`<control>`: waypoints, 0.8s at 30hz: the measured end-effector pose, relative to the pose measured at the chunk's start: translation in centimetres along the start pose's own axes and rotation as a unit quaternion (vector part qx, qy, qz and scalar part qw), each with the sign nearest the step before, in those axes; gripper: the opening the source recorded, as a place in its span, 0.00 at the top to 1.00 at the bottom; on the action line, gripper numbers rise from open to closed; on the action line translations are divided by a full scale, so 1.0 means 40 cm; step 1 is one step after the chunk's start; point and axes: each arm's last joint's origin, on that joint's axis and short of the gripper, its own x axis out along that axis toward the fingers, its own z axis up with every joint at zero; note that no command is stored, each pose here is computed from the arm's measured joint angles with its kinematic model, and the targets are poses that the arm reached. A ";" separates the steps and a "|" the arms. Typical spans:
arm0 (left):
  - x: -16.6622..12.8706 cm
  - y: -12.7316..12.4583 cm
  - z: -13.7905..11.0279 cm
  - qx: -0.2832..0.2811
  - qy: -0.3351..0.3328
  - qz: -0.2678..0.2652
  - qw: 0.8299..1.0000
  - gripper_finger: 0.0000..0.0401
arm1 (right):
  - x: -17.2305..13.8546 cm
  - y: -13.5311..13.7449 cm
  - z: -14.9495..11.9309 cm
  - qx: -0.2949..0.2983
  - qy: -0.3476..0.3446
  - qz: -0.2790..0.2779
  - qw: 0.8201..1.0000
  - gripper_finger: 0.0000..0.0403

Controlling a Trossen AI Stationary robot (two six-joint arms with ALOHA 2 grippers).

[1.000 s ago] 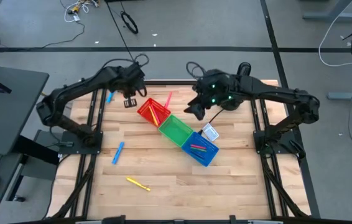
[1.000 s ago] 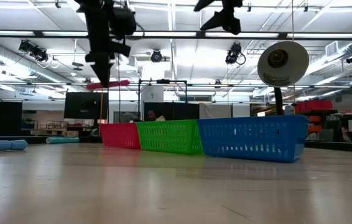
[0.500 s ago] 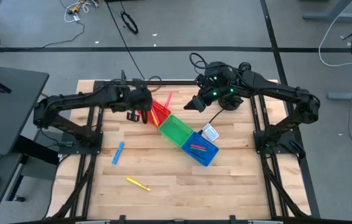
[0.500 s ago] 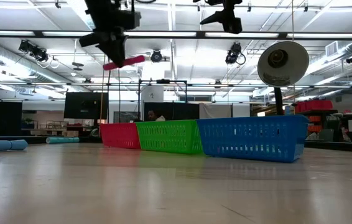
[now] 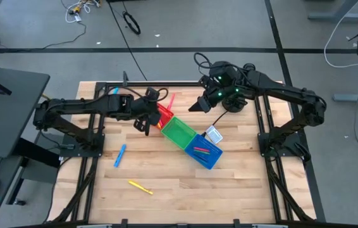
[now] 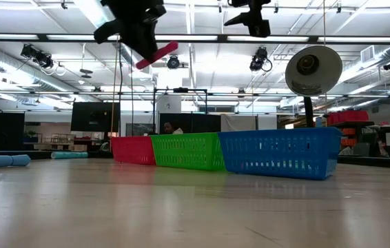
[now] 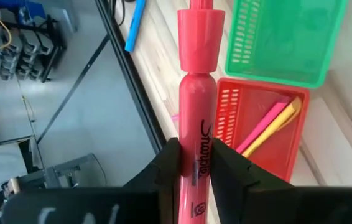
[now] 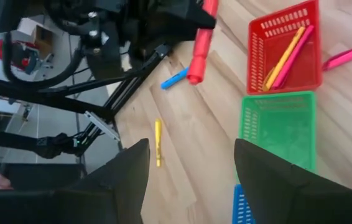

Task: Pick & Place Markers
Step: Put the pink highlighter pen into the green bin

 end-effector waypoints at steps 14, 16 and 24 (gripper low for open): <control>0.099 -0.031 0.064 0.006 -0.029 -0.047 0.998 0.85 | -0.068 0.000 0.012 -0.048 -0.046 0.005 0.998 0.42; 0.113 -0.037 0.079 0.004 -0.040 -0.049 0.998 0.85 | -0.083 0.006 0.012 -0.064 -0.056 0.009 0.996 0.42; 0.178 -0.063 0.122 -0.010 -0.065 -0.071 0.995 0.85 | -0.156 0.026 0.012 -0.118 -0.113 0.027 0.986 0.42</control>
